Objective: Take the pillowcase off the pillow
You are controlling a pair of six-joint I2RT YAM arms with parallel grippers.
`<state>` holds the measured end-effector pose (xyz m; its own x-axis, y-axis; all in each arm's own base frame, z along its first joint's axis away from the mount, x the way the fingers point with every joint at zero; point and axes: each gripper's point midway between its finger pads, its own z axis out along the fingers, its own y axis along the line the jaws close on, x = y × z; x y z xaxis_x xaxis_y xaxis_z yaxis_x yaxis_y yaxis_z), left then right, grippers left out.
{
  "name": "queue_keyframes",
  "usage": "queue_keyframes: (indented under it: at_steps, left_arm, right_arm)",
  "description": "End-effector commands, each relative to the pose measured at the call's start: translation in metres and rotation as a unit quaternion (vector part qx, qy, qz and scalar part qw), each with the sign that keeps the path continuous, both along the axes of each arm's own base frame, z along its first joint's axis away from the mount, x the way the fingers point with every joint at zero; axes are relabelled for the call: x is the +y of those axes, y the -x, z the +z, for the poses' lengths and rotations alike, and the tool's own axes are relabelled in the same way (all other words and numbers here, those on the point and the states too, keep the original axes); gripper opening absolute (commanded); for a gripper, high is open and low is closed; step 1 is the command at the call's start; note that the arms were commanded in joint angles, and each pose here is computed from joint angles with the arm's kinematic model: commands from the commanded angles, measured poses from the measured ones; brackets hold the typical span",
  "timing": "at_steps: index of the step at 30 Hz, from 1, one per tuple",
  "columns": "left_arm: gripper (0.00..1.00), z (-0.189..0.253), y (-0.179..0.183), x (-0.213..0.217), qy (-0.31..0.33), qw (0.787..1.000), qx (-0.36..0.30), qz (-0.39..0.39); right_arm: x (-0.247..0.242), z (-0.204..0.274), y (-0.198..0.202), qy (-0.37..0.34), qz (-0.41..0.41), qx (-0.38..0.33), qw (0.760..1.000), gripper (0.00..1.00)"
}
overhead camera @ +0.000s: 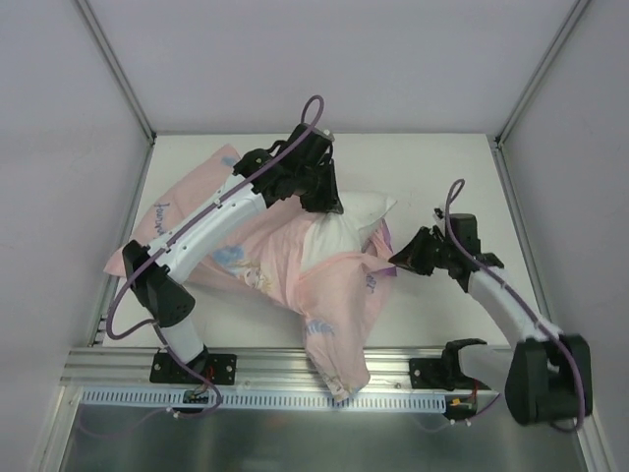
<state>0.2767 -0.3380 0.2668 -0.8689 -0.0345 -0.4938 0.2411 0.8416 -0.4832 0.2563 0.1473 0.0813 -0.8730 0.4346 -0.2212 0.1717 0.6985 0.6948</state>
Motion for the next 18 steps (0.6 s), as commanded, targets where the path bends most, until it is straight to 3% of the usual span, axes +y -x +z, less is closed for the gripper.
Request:
queue_keyframes:
  at_steps: [1,5,7,11,18]
  left_arm:
    - [0.00,0.046,-0.040,0.004,0.075,0.994,-0.024,0.072]
    - [0.00,0.040,-0.051,-0.003,0.075,0.994,-0.020,0.076]
    - [0.00,0.037,-0.053,-0.004,0.075,0.994,-0.014,0.080]
    - [0.00,0.031,-0.064,-0.010,0.074,0.993,-0.010,0.090]
    - [0.00,0.056,-0.078,-0.033,0.112,0.991,-0.022,0.068]
  right_arm:
    - [-0.025,0.029,0.016,0.071,-0.040,-0.084,0.993,0.13]
    - [-0.028,0.066,0.052,0.085,-0.006,-0.122,0.989,0.68]
    - [-0.020,0.095,0.064,0.067,0.020,-0.158,0.985,0.83]
    - [0.004,0.117,0.090,0.042,0.072,-0.190,0.978,0.98]
    - [0.040,0.112,0.093,0.076,0.155,-0.202,0.964,0.96]
